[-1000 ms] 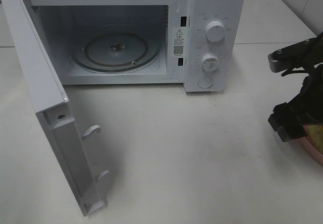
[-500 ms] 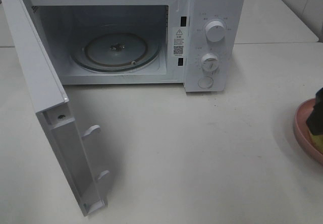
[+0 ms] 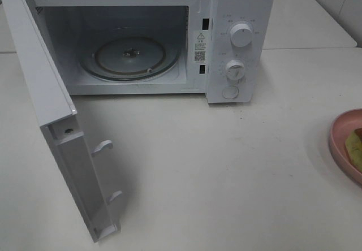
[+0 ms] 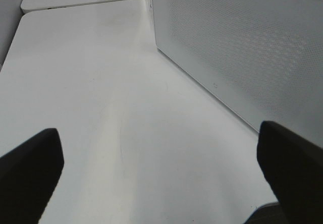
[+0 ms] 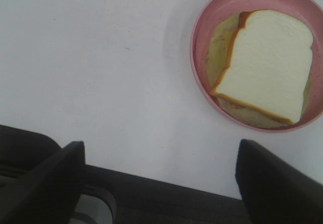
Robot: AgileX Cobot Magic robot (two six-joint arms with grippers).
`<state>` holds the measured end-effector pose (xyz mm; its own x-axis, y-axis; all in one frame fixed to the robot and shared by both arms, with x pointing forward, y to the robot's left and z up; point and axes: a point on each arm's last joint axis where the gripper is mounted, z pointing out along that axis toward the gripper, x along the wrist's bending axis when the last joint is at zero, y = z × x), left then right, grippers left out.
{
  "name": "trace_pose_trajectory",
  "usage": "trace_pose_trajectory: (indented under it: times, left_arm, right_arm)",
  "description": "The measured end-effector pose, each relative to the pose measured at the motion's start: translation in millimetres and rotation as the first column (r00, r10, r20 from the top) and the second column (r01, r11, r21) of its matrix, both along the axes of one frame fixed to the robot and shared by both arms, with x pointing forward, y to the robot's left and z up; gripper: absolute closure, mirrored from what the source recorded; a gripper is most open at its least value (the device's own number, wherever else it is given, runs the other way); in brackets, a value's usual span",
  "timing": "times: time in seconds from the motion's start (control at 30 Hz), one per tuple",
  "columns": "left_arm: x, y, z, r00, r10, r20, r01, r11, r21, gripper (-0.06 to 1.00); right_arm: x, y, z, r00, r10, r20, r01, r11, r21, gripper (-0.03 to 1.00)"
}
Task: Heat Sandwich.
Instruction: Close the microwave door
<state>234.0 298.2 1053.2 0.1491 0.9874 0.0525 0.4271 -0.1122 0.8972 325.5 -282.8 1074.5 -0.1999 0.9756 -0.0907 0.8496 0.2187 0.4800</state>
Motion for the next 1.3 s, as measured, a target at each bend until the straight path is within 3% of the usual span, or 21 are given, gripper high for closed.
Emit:
trace_pose_trajectory:
  times: [0.4, 0.7, 0.9, 1.3]
  left_arm:
    - [0.0, 0.0, 0.0, 1.0, 0.0, 0.0, 0.0, 1.0, 0.0, -0.04]
    - [0.0, 0.0, 0.0, 1.0, 0.0, 0.0, 0.0, 1.0, 0.0, -0.04]
    - [0.0, 0.0, 0.0, 1.0, 0.0, 0.0, 0.0, 1.0, 0.0, -0.04]
    - [0.0, 0.0, 0.0, 1.0, 0.0, 0.0, 0.0, 1.0, 0.0, -0.04]
  right_arm:
    - [-59.2, -16.2, -16.4, 0.979, -0.098, 0.182, 0.079, 0.991, 0.109, 0.2]
    - [-94.5, -18.2, -22.0, 0.906, -0.195, 0.375, 0.143, 0.977, 0.16, 0.2]
    - [-104.4, -16.7, -22.8, 0.876, -0.212, 0.432, 0.153, 0.974, 0.169, 0.2]
    - [-96.9, -15.7, -27.3, 0.859, -0.212, 0.465, 0.14, 0.973, 0.184, 0.2]
